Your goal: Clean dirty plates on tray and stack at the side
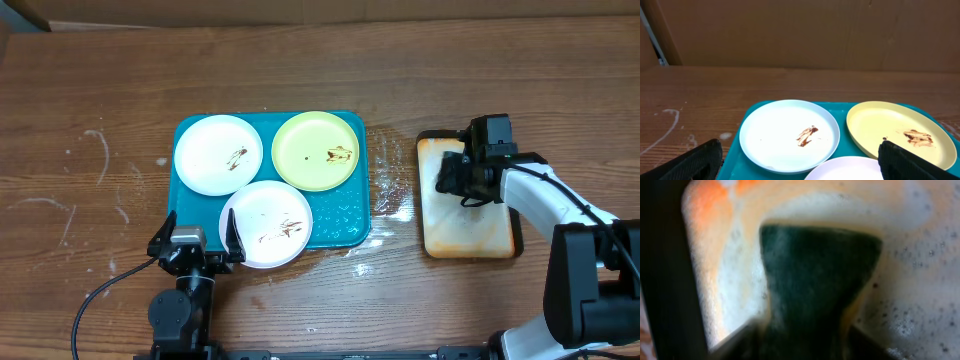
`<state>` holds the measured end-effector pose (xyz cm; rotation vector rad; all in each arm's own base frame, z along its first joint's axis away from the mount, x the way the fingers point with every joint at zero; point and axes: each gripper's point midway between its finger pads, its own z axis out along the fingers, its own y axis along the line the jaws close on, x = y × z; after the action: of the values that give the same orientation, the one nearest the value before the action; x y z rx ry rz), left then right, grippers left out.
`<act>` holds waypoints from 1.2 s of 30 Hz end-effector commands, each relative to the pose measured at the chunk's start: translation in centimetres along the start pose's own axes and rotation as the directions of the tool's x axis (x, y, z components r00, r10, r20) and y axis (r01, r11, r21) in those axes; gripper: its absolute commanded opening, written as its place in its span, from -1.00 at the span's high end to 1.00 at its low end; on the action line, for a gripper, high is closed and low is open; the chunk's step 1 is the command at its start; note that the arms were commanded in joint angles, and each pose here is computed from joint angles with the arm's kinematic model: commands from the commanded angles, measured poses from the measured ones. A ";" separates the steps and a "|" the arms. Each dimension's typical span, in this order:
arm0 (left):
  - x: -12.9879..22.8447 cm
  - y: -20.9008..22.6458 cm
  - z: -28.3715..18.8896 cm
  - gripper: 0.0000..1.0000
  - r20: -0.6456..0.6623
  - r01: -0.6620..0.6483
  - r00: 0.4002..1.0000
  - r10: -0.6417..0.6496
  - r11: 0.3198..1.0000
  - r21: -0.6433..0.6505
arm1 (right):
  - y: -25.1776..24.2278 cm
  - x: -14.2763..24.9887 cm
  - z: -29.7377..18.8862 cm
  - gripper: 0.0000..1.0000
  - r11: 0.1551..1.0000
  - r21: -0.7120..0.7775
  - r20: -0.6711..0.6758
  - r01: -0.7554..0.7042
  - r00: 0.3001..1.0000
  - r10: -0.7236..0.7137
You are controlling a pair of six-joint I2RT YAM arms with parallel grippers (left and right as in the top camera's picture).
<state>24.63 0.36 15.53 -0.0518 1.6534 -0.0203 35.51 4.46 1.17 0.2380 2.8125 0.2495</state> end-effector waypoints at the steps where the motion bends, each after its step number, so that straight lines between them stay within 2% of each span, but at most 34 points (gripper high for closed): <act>1: 0.0 0.0 0.0 -1.00 0.004 -0.015 1.000 0.015 1.000 0.005 | 0.3 -1.0 -0.4 0.18 1.000 -0.018 0.023 -0.011 1.000 0.011; 3: 0.0 0.0 0.0 -0.99 0.004 -0.015 1.000 0.015 1.000 0.005 | 0.2 -1.0 -0.4 0.07 0.999 -0.014 0.025 -0.030 0.999 0.030; 5: 0.0 0.0 0.0 -0.99 0.004 -0.015 1.000 0.015 1.000 0.005 | 0.3 -1.1 -0.4 -0.36 0.999 -0.016 0.029 -0.029 0.999 0.029; 6: 0.0 0.0 0.0 -1.00 0.004 -0.015 1.000 0.015 1.000 0.005 | 0.3 -1.2 -0.4 -0.48 0.999 -0.016 0.031 -0.028 0.999 0.029; 7: 0.0 0.0 0.0 -1.00 0.004 -0.015 1.000 0.015 1.000 0.005 | 0.3 -1.2 -0.4 -0.86 0.999 -0.015 0.033 -0.028 0.999 0.029; 8: 0.0 0.0 0.0 -1.00 0.004 -0.015 1.000 0.015 1.000 0.005 | 0.2 -1.3 -0.4 -1.00 1.000 -0.009 0.036 -0.028 0.999 0.028; 12: 0.0 0.0 0.0 -0.99 0.004 -0.015 1.000 0.015 1.000 0.005 | 0.1 -1.9 -0.4 -0.96 1.000 -0.005 0.064 -0.027 0.998 0.027; 13: 0.0 0.0 0.0 -1.00 0.004 -0.015 1.000 0.015 1.000 0.005 | 0.1 -2.3 -0.5 -0.89 1.000 -0.008 0.078 -0.026 0.997 0.027; 16: 0.0 0.0 0.0 -0.99 0.004 -0.015 1.000 0.015 1.000 0.005 | 0.3 -3.1 -0.5 -0.50 1.000 -0.017 0.110 -0.022 0.994 0.024; 20: 0.0 0.0 0.0 -0.99 0.004 -0.015 1.000 0.015 1.000 0.005 | 0.4 -3.3 -0.6 -0.35 1.000 -0.019 0.119 -0.021 0.993 0.023; 23: 0.0 0.0 0.0 -0.99 0.004 -0.015 1.000 0.015 1.000 0.005 | 0.3 -3.2 -0.6 0.00 1.000 -0.019 0.117 -0.021 0.993 0.024; 25: 0.0 0.0 0.0 -0.99 0.004 -0.015 1.000 0.015 1.000 0.005 | 0.3 -3.2 -0.5 -0.01 1.000 -0.019 0.115 -0.022 0.993 0.024; 26: 0.0 0.0 0.0 -0.99 0.004 -0.015 1.000 0.015 1.000 0.005 | 0.3 -3.2 -0.5 -0.13 1.000 -0.019 0.115 -0.022 0.993 0.024; 29: 0.0 0.0 0.0 -1.00 0.004 -0.015 1.000 0.015 1.000 0.005 | 0.3 -3.2 -0.5 -0.20 1.000 -0.015 0.115 -0.023 0.993 0.024; 31: 0.0 0.0 0.0 -1.00 0.004 -0.015 1.000 0.015 1.000 0.005 | 0.3 -3.2 -0.5 -0.36 1.000 -0.014 0.115 -0.022 0.993 0.024; 33: 0.0 0.0 0.0 -1.00 0.004 -0.015 1.000 0.015 1.000 0.005 | 0.2 -3.2 -0.5 -0.42 1.000 -0.011 0.116 -0.022 0.993 0.023; 34: 0.0 0.0 0.0 -0.99 0.004 -0.015 1.000 0.015 1.000 0.005 | 0.1 -3.2 -0.5 -0.33 1.000 -0.005 0.118 -0.023 0.993 0.023; 35: 0.0 0.0 0.0 -0.99 0.004 -0.015 1.000 0.015 1.000 0.005 | -0.1 -3.2 -0.5 -0.09 1.000 0.008 0.118 -0.025 0.993 0.023; 36: 0.0 0.0 0.0 -0.99 0.004 -0.015 1.000 0.015 1.000 0.005 | -0.4 -3.1 -0.5 -0.02 0.999 0.024 0.116 -0.027 0.993 0.024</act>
<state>24.63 0.36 15.53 -0.0518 1.6534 -0.0203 37.69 4.11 1.99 0.2750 2.7166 0.2473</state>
